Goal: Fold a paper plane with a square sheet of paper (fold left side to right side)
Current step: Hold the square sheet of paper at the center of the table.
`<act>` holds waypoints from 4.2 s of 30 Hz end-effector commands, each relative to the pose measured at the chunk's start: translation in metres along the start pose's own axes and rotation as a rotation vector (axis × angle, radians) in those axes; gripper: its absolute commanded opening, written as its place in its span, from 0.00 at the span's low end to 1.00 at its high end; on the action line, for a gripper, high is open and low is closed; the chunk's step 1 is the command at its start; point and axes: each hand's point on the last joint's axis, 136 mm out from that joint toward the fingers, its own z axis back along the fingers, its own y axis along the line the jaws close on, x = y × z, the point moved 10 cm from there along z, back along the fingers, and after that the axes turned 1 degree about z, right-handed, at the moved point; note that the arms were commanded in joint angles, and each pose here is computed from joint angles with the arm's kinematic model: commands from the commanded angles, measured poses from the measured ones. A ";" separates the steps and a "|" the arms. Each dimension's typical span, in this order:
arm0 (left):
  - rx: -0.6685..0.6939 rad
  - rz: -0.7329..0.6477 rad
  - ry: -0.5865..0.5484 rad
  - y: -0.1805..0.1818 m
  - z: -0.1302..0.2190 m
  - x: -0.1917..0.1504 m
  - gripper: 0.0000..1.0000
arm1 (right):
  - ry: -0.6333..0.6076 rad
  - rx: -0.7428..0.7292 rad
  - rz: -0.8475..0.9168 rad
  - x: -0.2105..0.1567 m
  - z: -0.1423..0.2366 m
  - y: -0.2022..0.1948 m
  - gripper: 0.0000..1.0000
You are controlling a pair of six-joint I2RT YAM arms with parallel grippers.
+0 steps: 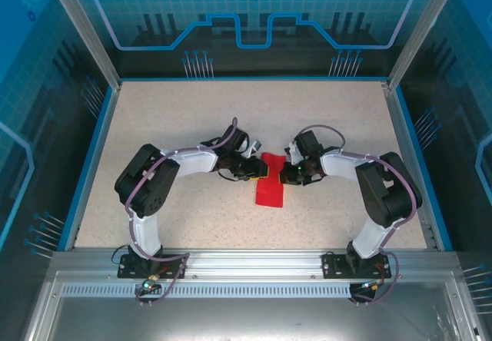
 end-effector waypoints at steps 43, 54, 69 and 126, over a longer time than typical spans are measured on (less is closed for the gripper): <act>0.015 0.021 0.011 0.006 -0.005 0.001 0.31 | 0.034 -0.048 0.041 0.007 -0.007 0.009 0.04; 0.015 0.021 0.009 0.006 -0.004 0.002 0.31 | 0.056 -0.049 0.034 0.001 -0.011 0.008 0.04; 0.017 0.024 0.009 0.008 -0.006 0.002 0.31 | 0.027 -0.044 0.051 0.003 -0.001 0.016 0.05; 0.023 0.026 0.011 0.009 -0.006 0.001 0.31 | 0.022 -0.060 0.060 0.006 0.003 0.021 0.06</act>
